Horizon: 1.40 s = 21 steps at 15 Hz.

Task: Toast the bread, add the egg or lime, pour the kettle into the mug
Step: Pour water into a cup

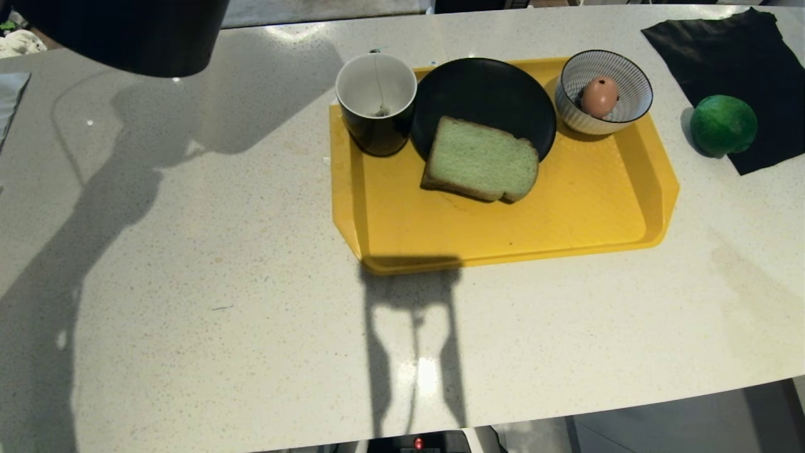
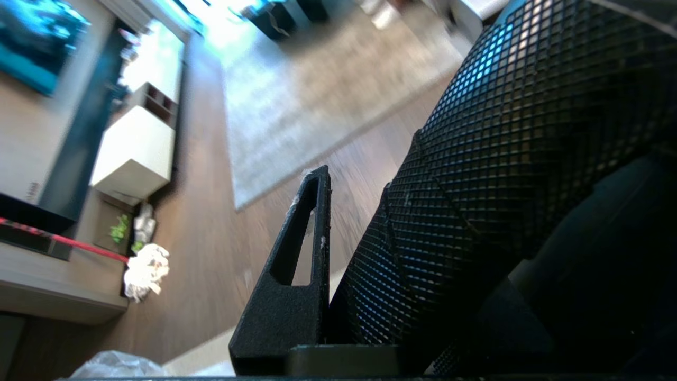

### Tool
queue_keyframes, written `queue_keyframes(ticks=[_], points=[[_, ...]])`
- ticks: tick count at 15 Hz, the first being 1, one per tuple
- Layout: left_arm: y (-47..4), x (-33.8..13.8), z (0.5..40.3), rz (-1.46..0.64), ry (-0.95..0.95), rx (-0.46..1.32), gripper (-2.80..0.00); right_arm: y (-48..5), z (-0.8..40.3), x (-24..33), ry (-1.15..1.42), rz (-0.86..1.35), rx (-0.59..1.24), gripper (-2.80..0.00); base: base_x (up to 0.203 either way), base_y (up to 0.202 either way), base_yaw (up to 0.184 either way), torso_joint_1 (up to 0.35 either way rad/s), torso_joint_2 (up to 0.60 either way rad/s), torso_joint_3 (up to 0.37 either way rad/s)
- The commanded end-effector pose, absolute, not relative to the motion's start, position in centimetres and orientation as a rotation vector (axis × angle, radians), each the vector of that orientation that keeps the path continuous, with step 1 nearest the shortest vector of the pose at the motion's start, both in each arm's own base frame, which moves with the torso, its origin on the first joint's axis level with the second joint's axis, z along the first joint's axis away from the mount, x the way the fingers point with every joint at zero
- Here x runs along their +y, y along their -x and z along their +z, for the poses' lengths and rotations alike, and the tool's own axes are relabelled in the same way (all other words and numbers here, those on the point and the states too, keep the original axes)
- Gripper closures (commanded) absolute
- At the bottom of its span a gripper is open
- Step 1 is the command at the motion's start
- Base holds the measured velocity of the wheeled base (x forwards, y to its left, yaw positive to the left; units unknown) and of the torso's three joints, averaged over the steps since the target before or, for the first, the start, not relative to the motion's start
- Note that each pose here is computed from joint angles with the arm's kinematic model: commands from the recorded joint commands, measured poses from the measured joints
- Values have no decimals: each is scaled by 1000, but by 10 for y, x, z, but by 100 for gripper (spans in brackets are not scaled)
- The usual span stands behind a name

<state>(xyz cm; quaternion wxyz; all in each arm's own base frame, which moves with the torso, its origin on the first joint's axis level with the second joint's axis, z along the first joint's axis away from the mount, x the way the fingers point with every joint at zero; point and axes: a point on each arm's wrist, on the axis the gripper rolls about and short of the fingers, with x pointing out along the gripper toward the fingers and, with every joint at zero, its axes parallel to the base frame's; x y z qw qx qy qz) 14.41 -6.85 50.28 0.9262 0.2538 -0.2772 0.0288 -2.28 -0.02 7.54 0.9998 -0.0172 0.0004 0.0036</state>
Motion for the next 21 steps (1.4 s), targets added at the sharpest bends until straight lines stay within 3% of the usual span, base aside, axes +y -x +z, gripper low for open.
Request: queue_keyframes(ticks=[1,21], points=[[-137,-65,501,41,-545,-529,0,23,75,0,35,8,1,0,0,0,0,0,0,0],[-146,-68,496,64,-536,-470,0,23,75,0,40,12,1,0,0,0,0,0,0,0]])
